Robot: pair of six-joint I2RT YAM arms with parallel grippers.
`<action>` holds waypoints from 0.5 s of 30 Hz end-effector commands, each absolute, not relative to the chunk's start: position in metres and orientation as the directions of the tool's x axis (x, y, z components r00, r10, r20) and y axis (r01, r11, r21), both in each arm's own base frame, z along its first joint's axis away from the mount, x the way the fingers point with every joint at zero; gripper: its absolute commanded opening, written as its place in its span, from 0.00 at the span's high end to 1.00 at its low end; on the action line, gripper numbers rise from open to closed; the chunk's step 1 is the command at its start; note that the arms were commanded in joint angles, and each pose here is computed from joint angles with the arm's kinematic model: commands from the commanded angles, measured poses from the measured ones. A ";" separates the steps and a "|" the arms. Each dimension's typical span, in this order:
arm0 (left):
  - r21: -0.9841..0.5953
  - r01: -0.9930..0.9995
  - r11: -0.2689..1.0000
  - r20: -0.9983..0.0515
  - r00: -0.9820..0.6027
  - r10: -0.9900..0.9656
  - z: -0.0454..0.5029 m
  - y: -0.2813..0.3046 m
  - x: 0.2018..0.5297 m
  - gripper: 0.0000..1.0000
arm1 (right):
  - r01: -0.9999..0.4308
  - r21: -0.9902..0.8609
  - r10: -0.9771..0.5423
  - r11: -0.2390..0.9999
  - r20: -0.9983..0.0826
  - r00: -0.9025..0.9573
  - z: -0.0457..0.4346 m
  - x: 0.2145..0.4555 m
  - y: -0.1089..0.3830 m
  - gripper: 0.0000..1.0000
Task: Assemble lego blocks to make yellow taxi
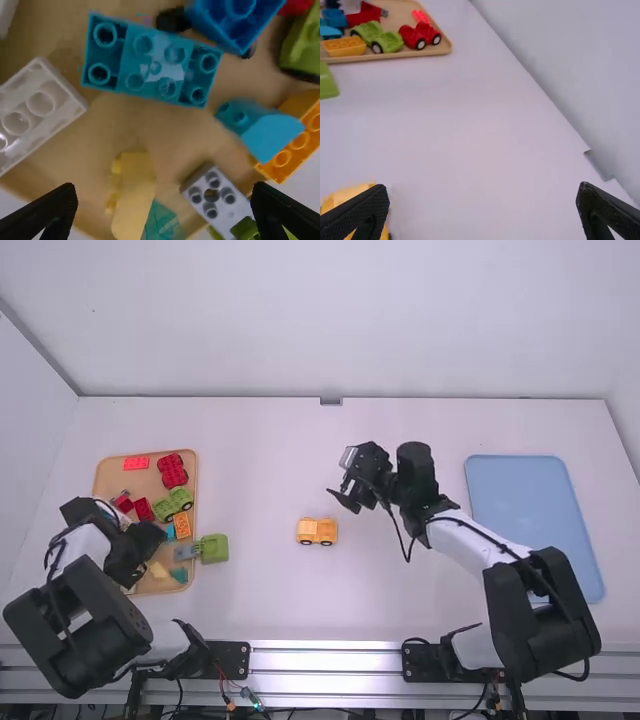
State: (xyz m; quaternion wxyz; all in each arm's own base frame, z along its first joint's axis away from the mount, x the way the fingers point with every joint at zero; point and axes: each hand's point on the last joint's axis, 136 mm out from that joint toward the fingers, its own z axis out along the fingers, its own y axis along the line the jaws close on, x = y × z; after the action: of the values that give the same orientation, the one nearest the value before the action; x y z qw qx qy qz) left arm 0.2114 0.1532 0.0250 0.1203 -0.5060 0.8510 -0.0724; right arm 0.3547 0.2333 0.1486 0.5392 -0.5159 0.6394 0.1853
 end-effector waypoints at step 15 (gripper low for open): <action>-0.389 -0.796 0.463 -0.145 -0.443 -0.885 0.068 0.145 0.255 0.08 | -0.841 -0.144 -0.286 0.521 -0.958 -0.014 0.176 0.374 0.194 0.01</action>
State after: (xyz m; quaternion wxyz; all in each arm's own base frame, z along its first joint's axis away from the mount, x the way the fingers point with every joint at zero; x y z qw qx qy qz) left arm 0.2445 0.1434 0.0488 0.1551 -0.5004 0.8410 -0.1355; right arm 0.3758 0.1962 0.1653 0.5541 -0.4286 0.6750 0.2316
